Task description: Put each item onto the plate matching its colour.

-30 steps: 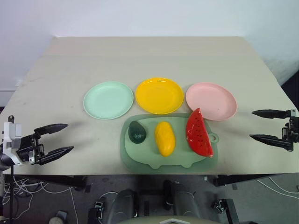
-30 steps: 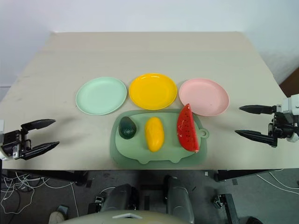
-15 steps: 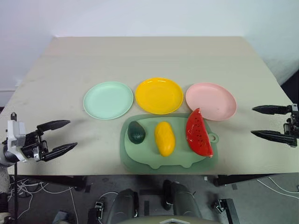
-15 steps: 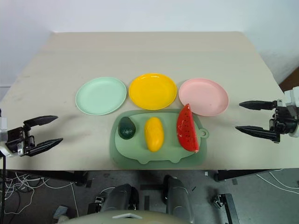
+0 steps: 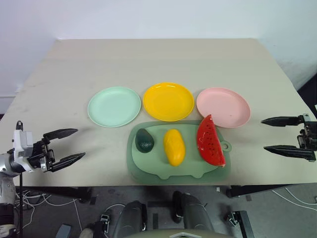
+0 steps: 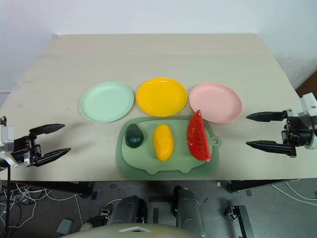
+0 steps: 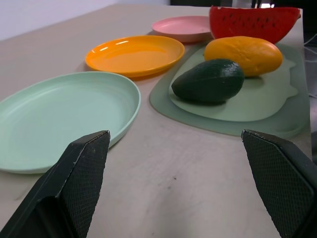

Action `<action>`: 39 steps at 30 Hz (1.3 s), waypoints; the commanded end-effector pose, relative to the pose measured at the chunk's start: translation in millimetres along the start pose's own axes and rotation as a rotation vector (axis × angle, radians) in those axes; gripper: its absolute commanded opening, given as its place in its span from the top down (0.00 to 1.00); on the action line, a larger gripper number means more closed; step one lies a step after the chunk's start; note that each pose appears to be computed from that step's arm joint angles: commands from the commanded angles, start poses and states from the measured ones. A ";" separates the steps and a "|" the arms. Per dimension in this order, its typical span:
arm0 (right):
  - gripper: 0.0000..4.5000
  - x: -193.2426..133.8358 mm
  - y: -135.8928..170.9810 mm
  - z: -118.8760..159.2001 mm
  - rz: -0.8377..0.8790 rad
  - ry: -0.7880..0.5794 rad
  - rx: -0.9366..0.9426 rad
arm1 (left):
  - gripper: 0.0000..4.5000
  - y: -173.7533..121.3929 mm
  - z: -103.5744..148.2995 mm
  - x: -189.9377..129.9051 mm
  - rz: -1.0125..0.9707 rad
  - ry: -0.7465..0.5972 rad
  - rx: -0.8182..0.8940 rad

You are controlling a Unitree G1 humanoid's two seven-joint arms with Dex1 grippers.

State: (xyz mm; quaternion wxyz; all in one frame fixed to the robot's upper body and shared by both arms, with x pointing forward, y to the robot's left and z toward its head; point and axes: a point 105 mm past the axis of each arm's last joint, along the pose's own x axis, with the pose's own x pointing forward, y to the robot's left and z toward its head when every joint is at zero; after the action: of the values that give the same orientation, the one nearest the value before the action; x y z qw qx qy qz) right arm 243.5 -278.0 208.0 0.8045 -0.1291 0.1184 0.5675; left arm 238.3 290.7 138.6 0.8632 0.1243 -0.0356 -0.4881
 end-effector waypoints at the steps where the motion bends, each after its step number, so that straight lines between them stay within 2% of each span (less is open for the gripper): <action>1: 0.00 10.2 1.9 24.8 -0.005 0.008 0.026 | 0.01 1.5 7.7 -3.2 0.017 -0.009 0.053; 4: 0.00 25.1 -5.9 27.7 -0.065 0.072 0.143 | 0.01 2.1 8.0 -0.1 0.028 -0.020 0.067; 8: 0.00 44.6 -9.3 44.0 -0.088 0.081 0.291 | 0.01 3.2 6.2 4.8 0.034 -0.033 0.075; 10: 0.00 48.0 -9.5 33.8 -0.143 0.269 0.290 | 0.01 2.4 3.4 7.5 0.028 -0.035 0.073; 12: 0.00 50.3 -8.7 32.5 -0.164 0.336 0.326 | 0.01 3.1 3.2 8.8 0.031 -0.042 0.077; 20: 0.00 79.1 -10.6 38.5 -0.209 0.366 0.505 | 0.01 4.0 -0.2 8.8 0.041 -0.044 0.077; 28: 0.00 106.8 -10.2 12.6 -0.244 0.396 0.566 | 0.01 1.2 -2.5 7.7 0.042 -0.036 0.069; 32: 0.00 126.0 -4.1 -10.2 -0.246 0.406 0.601 | 0.01 0.6 -2.2 6.9 0.045 -0.033 0.068; 39: 0.00 146.3 1.0 -35.6 -0.327 0.474 0.559 | 0.01 0.5 -1.5 6.1 0.051 -0.031 0.067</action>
State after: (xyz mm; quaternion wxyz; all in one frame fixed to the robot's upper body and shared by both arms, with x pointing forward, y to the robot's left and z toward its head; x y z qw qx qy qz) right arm 288.9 -159.5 128.3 0.8329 -0.0375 0.4298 0.3465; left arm 243.7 284.2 128.5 0.8720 0.1270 -0.0580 -0.4691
